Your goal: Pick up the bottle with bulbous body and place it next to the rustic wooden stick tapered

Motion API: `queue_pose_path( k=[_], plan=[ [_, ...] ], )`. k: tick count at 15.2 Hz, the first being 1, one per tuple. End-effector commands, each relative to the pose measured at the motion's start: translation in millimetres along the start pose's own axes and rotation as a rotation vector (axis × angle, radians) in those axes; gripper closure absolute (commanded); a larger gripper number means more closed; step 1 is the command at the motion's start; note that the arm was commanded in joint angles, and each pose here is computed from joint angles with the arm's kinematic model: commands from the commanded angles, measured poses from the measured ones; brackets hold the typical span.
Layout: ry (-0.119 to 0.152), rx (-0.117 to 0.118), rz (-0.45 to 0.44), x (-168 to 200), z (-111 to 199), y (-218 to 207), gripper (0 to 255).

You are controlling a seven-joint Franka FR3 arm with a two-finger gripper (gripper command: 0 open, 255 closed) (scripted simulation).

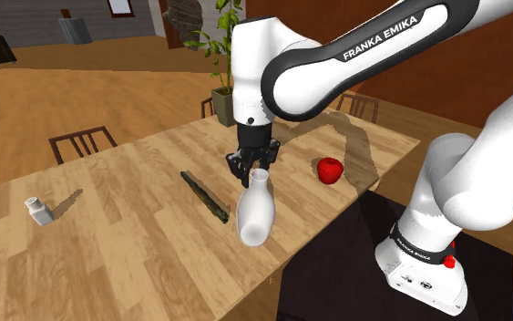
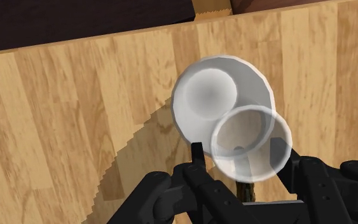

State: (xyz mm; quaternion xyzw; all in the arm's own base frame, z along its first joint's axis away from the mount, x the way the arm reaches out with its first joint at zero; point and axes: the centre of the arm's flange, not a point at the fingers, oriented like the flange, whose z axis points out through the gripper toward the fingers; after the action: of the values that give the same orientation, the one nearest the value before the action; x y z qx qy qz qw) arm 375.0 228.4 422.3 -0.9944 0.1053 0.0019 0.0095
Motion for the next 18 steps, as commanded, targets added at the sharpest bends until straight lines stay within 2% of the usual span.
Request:
queue_pose_path(
  k=[1,3,4,9,13,18],
  plan=[
    [0.001,0.000,0.000,0,0,0,255],
    [0.001,0.000,0.000,0,0,0,255],
    [0.000,0.000,0.000,0,0,0,0],
    [0.000,0.000,0.000,0,0,0,0],
    [0.001,0.000,0.000,0,-50,0,0],
    [0.001,0.000,0.000,0,-50,0,0]
  ],
)
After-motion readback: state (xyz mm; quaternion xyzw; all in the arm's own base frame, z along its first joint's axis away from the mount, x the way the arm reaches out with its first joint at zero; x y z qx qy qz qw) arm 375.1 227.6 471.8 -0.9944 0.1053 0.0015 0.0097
